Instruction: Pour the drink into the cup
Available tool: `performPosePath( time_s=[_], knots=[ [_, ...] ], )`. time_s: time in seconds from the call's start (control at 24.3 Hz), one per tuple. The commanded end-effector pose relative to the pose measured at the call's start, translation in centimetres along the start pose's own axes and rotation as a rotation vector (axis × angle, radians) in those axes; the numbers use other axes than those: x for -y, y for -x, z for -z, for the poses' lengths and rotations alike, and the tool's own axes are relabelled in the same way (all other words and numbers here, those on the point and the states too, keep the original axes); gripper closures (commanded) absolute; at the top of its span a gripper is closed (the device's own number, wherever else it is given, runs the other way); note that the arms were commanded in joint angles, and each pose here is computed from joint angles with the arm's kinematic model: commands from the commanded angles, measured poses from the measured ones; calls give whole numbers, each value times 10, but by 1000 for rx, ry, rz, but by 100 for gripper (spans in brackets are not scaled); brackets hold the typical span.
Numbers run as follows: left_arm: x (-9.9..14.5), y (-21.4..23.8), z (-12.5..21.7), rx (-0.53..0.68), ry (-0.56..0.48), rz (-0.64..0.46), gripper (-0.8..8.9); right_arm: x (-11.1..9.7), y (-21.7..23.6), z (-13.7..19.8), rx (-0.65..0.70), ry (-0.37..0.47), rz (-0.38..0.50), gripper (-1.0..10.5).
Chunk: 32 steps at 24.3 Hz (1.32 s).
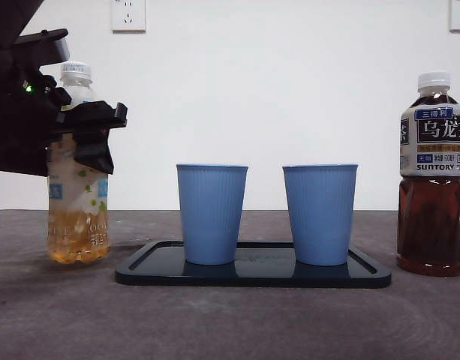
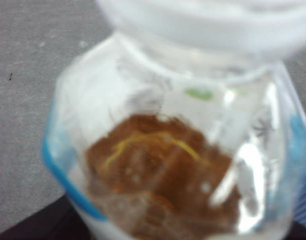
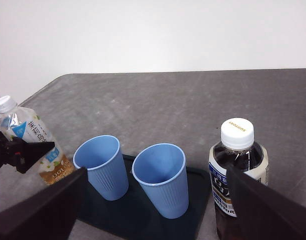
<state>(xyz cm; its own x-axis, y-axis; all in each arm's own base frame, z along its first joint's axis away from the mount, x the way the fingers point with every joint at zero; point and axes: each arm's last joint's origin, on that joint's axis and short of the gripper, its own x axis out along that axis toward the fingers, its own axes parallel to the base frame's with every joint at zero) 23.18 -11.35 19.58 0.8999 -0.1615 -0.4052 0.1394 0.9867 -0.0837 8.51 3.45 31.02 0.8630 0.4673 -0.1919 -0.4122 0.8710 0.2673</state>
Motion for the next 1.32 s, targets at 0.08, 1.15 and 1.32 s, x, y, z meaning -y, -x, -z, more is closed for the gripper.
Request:
performPosePath(
  time_s=[0.08, 1.15, 1.32],
  knots=[
    [2, 4, -11, 54, 19, 15, 372, -2, 2, -4, 15, -15, -7, 505],
    [-17, 179, -83, 28, 17, 370, 377, -8, 3, -1, -59, -30, -220, 505],
    [-21, 206, -89, 11, -30, 468, 377, -9, 5, 1, -116, -44, -248, 506]
  ],
)
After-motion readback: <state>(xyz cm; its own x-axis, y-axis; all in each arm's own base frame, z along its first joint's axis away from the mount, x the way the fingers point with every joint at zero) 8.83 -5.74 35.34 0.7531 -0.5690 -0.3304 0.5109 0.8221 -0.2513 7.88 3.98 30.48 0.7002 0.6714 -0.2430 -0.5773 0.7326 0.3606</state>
